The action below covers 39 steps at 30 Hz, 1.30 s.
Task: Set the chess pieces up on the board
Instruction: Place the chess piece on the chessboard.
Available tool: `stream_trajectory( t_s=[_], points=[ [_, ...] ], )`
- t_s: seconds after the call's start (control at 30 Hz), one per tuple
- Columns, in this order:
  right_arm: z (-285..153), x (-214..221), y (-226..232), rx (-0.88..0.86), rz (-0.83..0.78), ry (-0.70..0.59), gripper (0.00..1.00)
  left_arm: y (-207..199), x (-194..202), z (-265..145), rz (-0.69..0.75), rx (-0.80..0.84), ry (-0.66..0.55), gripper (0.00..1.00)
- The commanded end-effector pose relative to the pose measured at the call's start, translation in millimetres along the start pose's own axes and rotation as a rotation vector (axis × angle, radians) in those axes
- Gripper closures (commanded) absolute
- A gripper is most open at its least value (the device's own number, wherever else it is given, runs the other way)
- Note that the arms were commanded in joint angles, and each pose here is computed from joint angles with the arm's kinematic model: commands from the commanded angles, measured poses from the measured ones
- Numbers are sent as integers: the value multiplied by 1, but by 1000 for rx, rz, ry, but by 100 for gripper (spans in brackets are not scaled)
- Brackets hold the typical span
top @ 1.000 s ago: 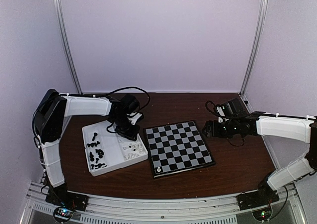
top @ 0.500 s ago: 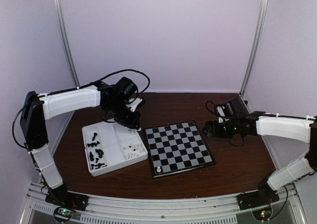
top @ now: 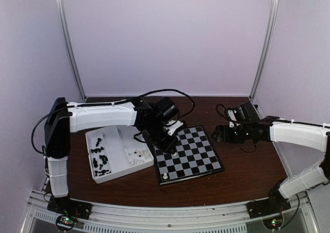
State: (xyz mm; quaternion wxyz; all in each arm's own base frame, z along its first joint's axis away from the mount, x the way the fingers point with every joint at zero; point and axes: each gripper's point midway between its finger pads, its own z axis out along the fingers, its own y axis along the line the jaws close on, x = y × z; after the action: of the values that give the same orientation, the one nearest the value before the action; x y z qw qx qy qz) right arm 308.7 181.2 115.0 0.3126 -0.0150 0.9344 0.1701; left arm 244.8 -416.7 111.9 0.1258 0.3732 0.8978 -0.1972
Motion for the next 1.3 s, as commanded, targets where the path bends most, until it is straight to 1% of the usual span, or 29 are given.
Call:
stream_trajectory(
  t_s=[0.0,0.23,0.43,0.5,0.53,0.57,0.6,0.67,0.73,0.83,0.97,1.03,1.07,1.17,1.27],
  points=[
    [-8,5,-4,9,-11,-10,12,-18,-9,16,20,45,-15,91],
    [-13,9,-4,-9,-33,-19,12,-30,3,51,46,51,38,91],
    [-12,10,-4,-12,-40,-14,12,-30,8,66,55,33,60,91],
    [-11,10,-1,-23,-47,-13,12,-29,9,67,56,29,63,87],
    [-11,9,0,-28,-50,-14,12,-30,8,66,58,29,62,84],
    [-11,10,1,-35,-54,-14,12,-30,8,65,60,29,62,77],
    [-11,10,3,-43,-59,-13,12,-31,6,64,67,30,60,71],
    [-10,12,6,-68,-68,-9,12,-32,3,57,78,26,46,64],
    [-10,15,12,-102,-84,-8,13,-32,-2,48,80,11,22,58],
    [-10,18,24,-153,-107,-12,13,-29,-8,35,85,-18,-6,53],
    [-12,20,40,-194,-158,-8,16,-20,-12,18,60,-44,-35,54],
    [-14,21,48,-206,-185,-4,17,-10,-10,8,23,-38,-76,56],
    [-15,22,52,-211,-196,-3,17,-7,-15,-1,3,-21,-125,56],
    [-16,30,65,-230,-243,7,19,14,-19,-27,-67,2,-211,58],
    [-17,37,81,-237,-310,21,20,44,-16,-42,-130,-27,-252,60]
  ],
)
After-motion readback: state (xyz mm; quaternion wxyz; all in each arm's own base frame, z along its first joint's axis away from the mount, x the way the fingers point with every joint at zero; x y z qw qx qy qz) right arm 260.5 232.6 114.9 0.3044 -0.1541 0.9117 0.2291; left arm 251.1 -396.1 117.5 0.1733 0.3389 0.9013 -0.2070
